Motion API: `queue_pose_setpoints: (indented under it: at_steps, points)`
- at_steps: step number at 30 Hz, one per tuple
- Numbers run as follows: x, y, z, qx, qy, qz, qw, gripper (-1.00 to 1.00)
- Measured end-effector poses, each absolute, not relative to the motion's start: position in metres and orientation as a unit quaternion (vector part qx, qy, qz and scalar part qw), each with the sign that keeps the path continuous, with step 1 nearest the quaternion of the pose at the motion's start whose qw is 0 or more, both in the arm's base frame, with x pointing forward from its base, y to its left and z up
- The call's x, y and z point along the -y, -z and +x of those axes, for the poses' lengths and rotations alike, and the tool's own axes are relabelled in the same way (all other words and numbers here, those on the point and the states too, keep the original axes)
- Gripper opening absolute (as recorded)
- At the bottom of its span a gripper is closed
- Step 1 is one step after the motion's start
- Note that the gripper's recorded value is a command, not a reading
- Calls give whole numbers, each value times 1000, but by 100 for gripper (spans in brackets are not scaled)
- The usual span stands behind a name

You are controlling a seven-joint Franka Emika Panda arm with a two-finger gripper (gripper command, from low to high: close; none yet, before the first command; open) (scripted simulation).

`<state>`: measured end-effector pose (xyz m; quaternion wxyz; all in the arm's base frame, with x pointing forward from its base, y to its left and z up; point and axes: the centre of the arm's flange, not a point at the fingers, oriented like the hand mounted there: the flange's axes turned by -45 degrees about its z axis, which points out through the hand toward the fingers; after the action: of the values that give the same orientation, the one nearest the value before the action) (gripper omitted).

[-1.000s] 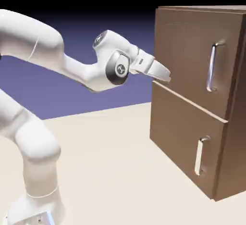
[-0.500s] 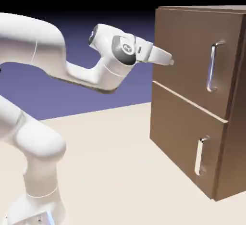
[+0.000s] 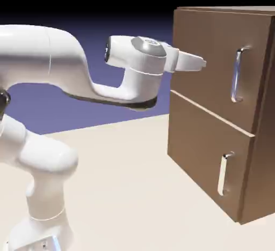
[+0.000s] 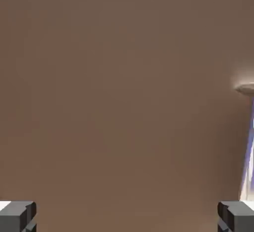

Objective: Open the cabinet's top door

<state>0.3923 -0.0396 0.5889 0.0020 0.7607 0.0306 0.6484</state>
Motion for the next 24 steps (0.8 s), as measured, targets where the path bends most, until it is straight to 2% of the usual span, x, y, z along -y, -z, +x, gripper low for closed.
queue_pose_setpoints:
  at_steps: [20, 24]
  points:
    - [125, -539, 436, -14, -707, 707, -14, 0]
    - [124, -540, 474, -14, -707, 707, -15, 0]
